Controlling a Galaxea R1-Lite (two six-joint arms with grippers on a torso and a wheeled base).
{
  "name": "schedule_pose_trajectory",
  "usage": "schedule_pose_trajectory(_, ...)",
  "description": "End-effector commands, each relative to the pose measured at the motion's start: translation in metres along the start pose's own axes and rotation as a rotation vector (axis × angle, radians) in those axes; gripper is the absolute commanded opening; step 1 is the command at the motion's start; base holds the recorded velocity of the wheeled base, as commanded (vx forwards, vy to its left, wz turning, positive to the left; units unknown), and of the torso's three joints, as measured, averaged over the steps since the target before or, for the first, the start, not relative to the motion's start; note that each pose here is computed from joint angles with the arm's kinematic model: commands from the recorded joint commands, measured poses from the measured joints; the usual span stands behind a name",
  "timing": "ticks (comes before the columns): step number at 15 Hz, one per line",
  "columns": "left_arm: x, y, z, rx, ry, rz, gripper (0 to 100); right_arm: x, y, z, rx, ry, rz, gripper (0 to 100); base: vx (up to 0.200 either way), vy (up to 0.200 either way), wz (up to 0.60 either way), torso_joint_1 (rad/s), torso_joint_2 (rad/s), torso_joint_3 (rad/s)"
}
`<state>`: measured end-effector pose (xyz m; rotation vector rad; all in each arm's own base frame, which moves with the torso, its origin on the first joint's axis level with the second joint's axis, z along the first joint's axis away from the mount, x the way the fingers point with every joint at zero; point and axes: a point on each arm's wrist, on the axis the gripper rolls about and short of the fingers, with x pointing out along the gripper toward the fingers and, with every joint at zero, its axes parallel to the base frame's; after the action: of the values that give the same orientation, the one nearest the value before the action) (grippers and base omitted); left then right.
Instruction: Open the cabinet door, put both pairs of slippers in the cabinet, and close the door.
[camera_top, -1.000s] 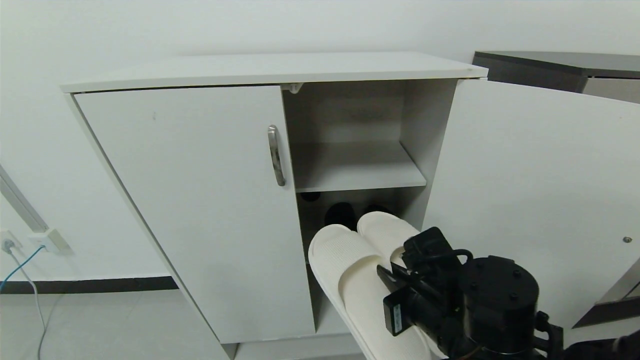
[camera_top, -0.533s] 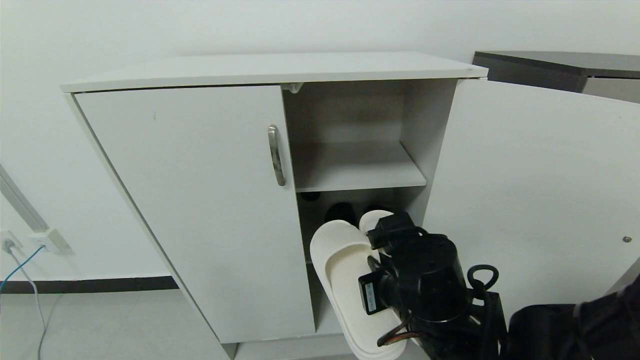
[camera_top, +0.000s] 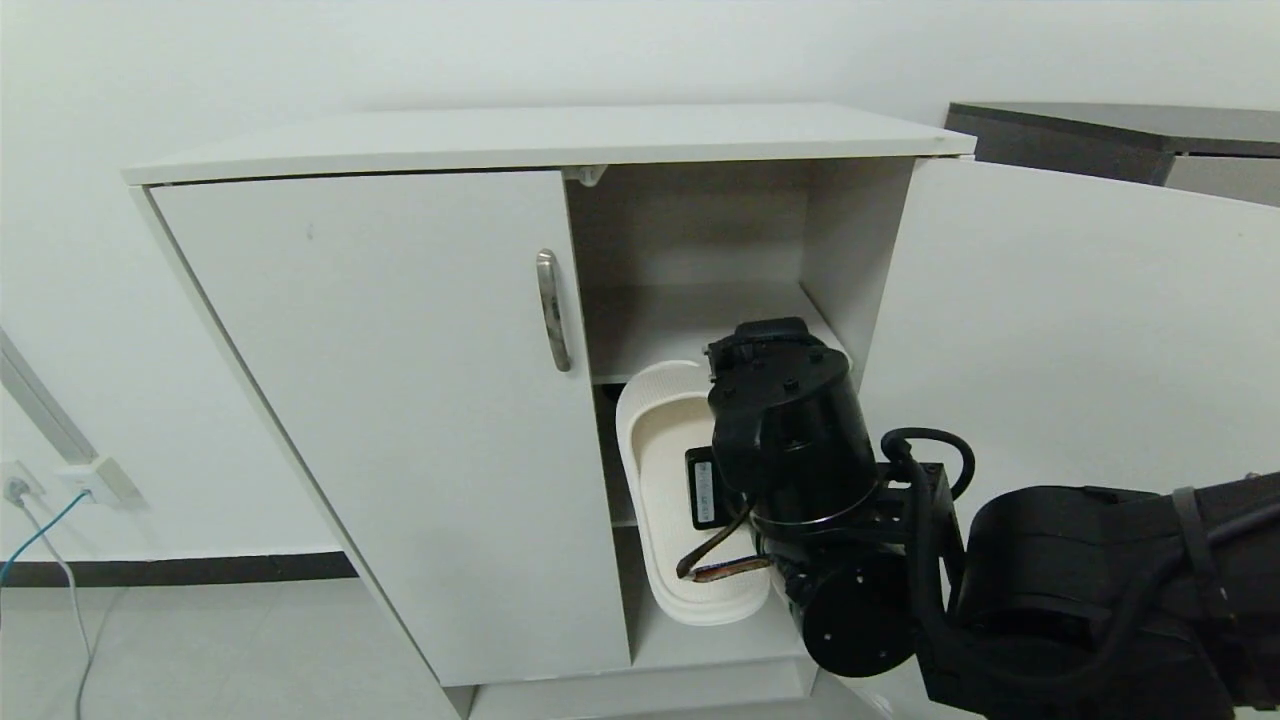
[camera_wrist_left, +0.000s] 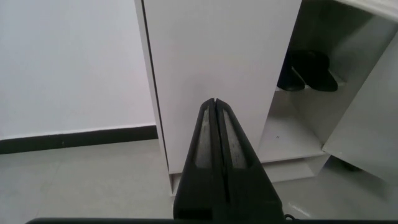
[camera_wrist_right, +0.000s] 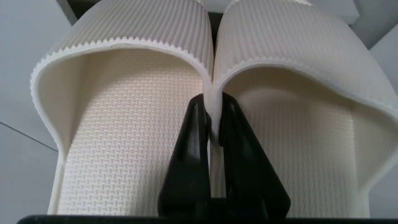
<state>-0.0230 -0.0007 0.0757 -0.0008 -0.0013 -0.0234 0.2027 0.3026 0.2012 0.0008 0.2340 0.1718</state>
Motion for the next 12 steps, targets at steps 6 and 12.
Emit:
schedule_pose_trajectory(6,0.0001,0.0000,0.0000,0.002,0.001,0.000,0,0.0125,-0.0096,0.0070,0.007,-0.010,-0.042,0,0.033,0.000,0.00,0.001,0.00,0.000)
schedule_pose_trajectory(12,0.0001,0.0000,0.0000,0.002,0.001,0.000,0,0.0143,-0.0098,0.0055,0.004,-0.008,-0.046,0,0.200,0.000,0.00,0.002,0.00,0.005)
